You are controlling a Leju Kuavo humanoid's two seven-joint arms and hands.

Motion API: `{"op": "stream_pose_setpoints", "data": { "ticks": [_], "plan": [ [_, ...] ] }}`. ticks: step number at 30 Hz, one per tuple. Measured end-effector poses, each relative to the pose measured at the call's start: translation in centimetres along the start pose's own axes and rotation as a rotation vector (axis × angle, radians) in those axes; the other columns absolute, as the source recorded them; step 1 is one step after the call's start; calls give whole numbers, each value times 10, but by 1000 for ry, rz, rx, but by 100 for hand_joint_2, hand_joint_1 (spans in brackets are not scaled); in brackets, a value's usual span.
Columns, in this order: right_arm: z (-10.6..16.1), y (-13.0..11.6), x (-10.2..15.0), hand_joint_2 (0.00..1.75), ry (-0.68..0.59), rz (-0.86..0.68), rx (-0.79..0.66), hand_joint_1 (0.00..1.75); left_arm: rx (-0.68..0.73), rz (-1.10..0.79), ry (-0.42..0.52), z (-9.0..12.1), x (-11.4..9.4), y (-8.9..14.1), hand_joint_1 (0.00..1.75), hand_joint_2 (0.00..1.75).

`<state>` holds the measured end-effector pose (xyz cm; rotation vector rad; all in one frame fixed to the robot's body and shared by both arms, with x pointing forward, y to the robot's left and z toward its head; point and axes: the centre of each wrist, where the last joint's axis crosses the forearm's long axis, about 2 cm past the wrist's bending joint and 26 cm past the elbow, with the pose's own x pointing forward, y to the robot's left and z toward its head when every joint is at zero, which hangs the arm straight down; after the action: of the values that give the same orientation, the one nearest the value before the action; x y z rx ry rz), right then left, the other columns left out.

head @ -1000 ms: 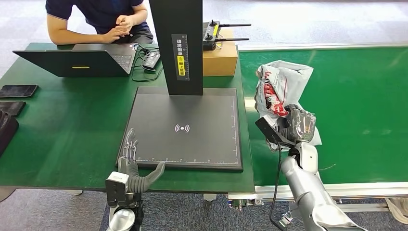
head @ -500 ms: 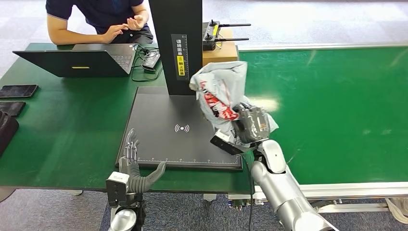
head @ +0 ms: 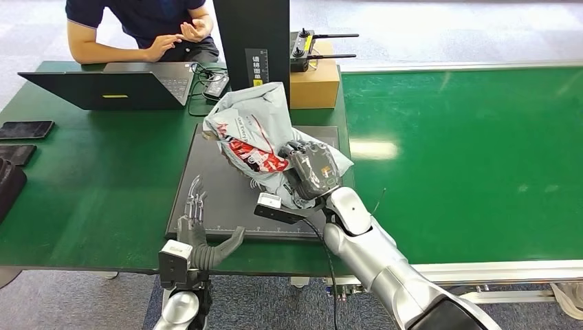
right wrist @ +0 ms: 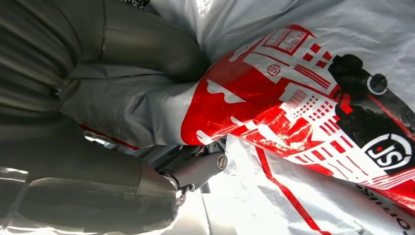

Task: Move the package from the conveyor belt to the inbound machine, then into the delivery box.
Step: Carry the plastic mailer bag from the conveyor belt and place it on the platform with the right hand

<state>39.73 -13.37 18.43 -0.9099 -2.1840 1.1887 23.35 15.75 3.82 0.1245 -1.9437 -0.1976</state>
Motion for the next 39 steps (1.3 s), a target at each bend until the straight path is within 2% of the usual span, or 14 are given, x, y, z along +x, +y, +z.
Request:
{"op": "stream_pose_setpoints", "data": {
  "ticks": [6, 10, 20, 21, 24, 25, 34, 38, 39],
  "plan": [
    [-6, 14, 9, 175, -3, -21, 80, 141, -10, 2, -1, 0, 1, -3, 0, 175],
    [0, 25, 13, 175, 18, -3, 131, 132, -19, 6, -1, 0, 0, -4, 0, 175],
    [21, 41, 8, 175, 63, 74, 237, 127, -37, 17, -10, -5, 1, -8, 0, 175],
    [22, 42, 7, 175, 65, 76, 241, 106, -38, 17, -10, -6, 1, -8, 0, 175],
    [23, 43, 5, 175, 71, 83, 252, 11, -38, 16, -10, -6, 1, -8, 0, 175],
    [23, 43, 5, 175, 75, 86, 255, 0, -39, 16, -10, -6, 1, -8, 0, 175],
    [30, 46, 2, 175, 113, 121, 238, 0, -52, 24, -14, -10, 1, -9, 0, 175],
    [32, 45, 0, 0, 95, 132, 234, 0, -52, 26, -13, -12, 1, -9, 0, 175],
    [33, 45, -1, 0, 85, 132, 230, 0, -52, 26, -12, -13, 1, -10, 0, 175]
  ]
}}
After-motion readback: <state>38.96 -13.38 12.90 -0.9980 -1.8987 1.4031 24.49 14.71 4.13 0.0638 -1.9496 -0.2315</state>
